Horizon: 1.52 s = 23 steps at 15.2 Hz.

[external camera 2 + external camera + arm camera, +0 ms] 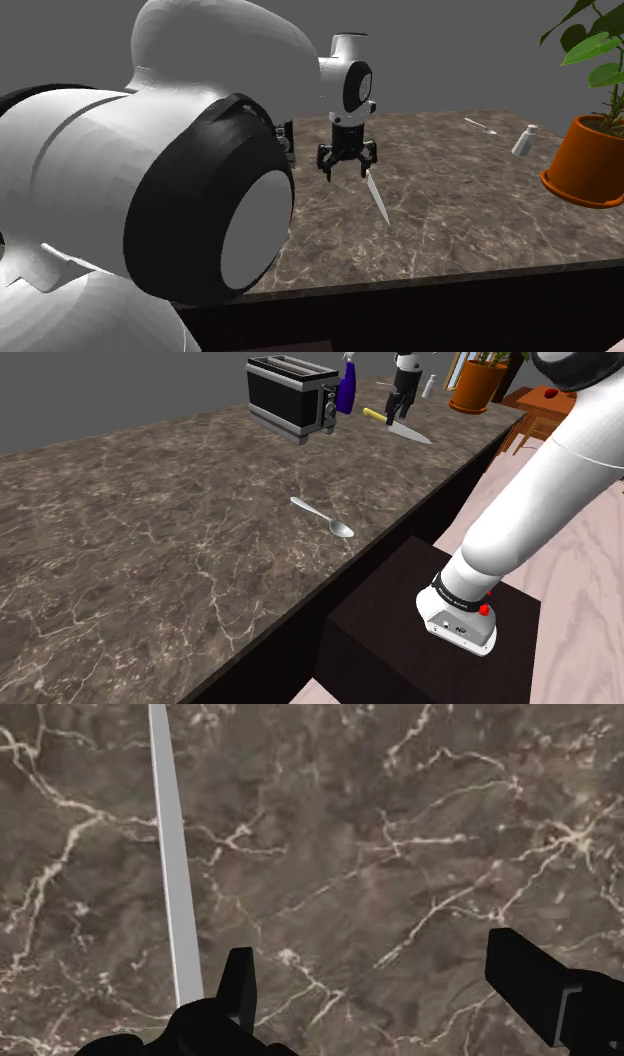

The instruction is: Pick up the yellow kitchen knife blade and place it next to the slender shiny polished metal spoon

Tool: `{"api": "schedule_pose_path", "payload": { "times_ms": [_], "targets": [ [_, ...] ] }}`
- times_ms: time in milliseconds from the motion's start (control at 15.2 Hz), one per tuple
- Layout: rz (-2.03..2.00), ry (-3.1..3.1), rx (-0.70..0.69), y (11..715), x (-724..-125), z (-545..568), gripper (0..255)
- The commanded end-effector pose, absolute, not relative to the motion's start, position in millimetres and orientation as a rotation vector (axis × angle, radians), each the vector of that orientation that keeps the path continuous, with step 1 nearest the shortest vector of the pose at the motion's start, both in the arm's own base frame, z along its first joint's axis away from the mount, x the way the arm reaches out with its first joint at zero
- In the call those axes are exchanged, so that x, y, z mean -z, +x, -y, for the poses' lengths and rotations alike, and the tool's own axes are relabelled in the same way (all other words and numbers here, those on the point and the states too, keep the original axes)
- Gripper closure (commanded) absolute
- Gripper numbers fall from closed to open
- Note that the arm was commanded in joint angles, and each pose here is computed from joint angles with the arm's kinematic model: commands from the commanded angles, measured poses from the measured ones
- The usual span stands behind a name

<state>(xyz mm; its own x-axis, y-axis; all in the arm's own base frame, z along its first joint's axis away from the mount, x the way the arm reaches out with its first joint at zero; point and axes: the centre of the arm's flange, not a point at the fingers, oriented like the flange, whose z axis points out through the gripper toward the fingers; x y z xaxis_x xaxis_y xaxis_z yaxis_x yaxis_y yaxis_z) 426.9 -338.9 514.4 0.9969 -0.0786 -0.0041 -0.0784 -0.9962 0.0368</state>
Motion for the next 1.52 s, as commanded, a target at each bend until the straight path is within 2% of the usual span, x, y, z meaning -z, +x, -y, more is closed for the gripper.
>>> {"api": "schedule_pose_path", "payload": {
  "times_ms": [0,396,924,1386,1452],
  "targets": [
    [0.134,3.110,-0.003,434.8,-510.4,364.2,0],
    [0.174,3.133,-0.033,455.5,-498.2,435.0,0],
    [0.174,3.133,-0.033,456.3,-458.2,435.2,0],
    [0.174,3.133,-0.032,456.3,-458.3,435.2,0],
    [0.174,3.133,-0.032,456.3,-458.3,435.2,255]
  ]
}}
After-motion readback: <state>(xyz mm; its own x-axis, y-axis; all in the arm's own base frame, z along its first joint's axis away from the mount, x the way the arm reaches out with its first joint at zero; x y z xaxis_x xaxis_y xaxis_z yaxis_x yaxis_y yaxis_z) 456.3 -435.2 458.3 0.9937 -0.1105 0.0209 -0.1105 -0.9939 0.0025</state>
